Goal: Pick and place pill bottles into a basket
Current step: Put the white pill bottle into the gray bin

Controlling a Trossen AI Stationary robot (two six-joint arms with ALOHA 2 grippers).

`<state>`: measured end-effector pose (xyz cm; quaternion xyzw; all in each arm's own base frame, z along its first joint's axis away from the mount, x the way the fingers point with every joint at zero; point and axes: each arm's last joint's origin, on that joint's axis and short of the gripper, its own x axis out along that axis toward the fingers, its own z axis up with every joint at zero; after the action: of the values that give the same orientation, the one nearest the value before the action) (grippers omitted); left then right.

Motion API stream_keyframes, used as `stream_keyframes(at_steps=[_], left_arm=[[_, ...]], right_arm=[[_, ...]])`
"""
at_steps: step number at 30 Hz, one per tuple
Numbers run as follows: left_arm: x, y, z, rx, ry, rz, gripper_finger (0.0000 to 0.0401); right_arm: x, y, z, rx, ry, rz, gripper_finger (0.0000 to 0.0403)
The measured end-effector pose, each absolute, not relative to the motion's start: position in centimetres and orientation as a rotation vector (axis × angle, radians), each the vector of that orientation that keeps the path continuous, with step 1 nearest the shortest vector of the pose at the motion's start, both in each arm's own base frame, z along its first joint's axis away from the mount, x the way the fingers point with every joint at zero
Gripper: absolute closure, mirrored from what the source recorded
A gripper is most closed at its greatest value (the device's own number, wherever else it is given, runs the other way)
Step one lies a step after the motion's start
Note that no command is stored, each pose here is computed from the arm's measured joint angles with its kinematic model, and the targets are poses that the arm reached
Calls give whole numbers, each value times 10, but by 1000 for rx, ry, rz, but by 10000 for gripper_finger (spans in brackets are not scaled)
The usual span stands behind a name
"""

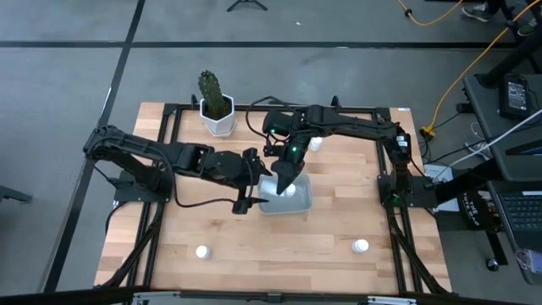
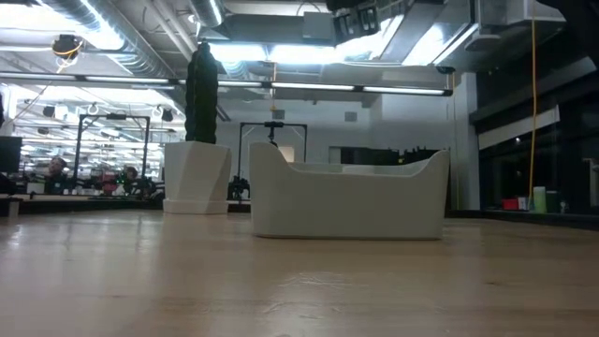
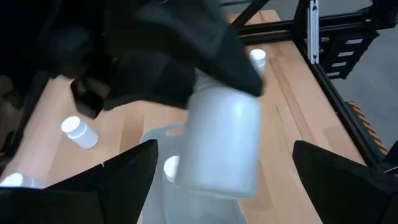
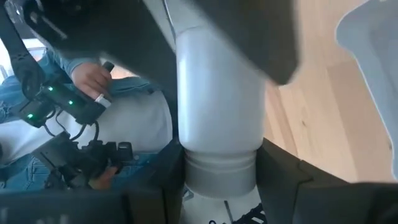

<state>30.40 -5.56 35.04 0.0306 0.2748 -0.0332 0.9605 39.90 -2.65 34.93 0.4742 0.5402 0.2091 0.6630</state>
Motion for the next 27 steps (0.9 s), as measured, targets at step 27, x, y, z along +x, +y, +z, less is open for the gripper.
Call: stream_keyframes(at_steps=[27], left_arm=[[316,-55,344,31,543,-88,121]], right_arm=[[397,-27,361,1013,1185,471,251]])
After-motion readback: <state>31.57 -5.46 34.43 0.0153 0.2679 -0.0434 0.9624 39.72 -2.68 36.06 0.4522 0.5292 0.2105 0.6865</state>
